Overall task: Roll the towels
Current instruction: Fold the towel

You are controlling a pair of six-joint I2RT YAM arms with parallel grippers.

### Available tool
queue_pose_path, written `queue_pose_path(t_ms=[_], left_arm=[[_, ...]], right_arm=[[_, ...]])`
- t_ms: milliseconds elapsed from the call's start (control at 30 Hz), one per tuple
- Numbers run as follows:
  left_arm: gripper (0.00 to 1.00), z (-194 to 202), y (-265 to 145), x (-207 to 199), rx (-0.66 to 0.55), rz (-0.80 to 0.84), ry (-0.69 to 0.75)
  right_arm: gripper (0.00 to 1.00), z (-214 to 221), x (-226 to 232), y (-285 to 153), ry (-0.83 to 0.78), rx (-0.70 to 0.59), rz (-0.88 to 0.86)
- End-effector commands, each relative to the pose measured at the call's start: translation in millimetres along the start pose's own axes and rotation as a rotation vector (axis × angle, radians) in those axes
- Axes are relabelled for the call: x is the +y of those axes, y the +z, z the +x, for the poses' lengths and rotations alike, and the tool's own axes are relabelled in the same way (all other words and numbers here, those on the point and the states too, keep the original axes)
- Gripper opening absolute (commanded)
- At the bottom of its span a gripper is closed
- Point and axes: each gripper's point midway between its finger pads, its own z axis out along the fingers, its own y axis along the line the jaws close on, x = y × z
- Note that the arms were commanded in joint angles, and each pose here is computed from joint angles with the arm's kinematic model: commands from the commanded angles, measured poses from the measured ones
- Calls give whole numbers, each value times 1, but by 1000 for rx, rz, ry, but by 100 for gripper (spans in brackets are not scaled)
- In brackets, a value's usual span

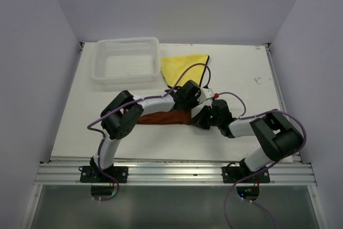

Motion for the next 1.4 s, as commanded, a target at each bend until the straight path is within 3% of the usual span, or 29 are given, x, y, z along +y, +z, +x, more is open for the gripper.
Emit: queue_pose_path(t_ms=[0, 267, 1100, 1367], left_arm=[[0, -23, 8, 34, -41, -121, 2], [0, -32, 25, 51, 1, -139, -75], [0, -59, 8, 69, -46, -34, -148], [13, -58, 6, 66, -44, -11, -137]], right_arm=[[0, 25, -45, -8, 5, 64, 150], [0, 27, -49, -10, -8, 70, 164], [0, 30, -58, -15, -32, 77, 202], [0, 32, -62, -16, -32, 84, 211]])
